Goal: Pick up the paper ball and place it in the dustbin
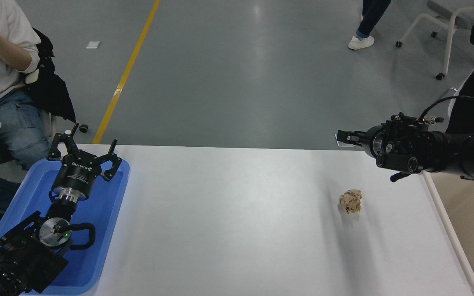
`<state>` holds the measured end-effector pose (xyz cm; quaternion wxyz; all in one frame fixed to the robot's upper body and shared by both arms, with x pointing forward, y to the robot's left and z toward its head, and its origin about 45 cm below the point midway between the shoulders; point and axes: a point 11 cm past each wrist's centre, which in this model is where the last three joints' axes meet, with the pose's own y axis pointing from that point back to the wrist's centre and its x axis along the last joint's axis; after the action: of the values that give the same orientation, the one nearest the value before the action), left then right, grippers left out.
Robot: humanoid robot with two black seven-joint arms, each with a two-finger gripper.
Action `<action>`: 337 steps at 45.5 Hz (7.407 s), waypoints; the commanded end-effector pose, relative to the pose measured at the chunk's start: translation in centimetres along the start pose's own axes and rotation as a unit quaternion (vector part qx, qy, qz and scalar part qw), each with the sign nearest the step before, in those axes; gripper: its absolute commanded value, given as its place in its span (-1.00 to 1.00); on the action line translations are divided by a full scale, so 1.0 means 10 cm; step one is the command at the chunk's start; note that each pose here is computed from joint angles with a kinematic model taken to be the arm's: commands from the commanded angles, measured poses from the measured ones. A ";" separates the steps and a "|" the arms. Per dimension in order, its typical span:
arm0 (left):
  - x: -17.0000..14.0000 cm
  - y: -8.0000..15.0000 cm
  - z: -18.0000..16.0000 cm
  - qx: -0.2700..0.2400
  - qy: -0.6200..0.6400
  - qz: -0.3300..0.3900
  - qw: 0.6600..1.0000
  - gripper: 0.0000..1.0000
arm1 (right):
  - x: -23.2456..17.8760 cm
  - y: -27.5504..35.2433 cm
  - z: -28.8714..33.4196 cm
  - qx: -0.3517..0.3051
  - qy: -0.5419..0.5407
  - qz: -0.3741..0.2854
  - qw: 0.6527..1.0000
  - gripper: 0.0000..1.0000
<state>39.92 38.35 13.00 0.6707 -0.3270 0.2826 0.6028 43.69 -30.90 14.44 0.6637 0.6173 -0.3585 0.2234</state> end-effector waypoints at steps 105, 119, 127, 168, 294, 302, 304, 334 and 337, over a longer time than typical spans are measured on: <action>0.00 0.00 0.00 0.001 0.000 -0.001 1.000 1.00 | -0.50 0.18 0.58 -0.004 0.046 -0.035 0.998 -1.00; 0.00 0.00 0.00 0.001 0.000 0.000 1.000 1.00 | 0.44 0.93 0.59 0.005 0.075 -0.107 0.991 -1.00; 0.00 0.00 0.00 0.000 0.000 0.000 1.000 1.00 | 0.94 1.30 0.51 0.014 0.069 -0.150 0.986 -1.00; 0.00 0.00 0.00 0.000 0.000 0.000 1.000 1.00 | 1.83 2.08 0.51 0.029 0.063 -0.139 0.988 -1.00; 0.00 0.00 0.00 0.000 0.000 0.000 1.000 1.00 | -0.99 0.28 2.93 -0.312 -0.152 0.068 0.935 1.00; 0.00 0.00 0.00 0.000 0.000 0.000 1.000 1.00 | -0.73 0.18 2.74 -0.289 -0.191 0.084 0.934 1.00; 0.00 0.00 0.00 0.000 0.000 0.000 1.000 1.00 | -0.70 0.17 2.71 -0.286 -0.200 0.085 0.933 1.00; 0.00 0.00 0.00 0.000 0.000 0.000 1.000 1.00 | 1.21 0.15 1.67 -0.056 -0.611 0.201 0.764 1.00; 0.00 0.00 0.00 -0.001 0.001 0.000 1.000 1.00 | 1.25 0.15 1.57 -0.029 -0.657 0.191 0.729 1.00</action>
<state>39.92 38.37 13.01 0.6703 -0.3275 0.2826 0.6030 44.37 -51.46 21.41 0.4115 0.4653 -0.7830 -0.0340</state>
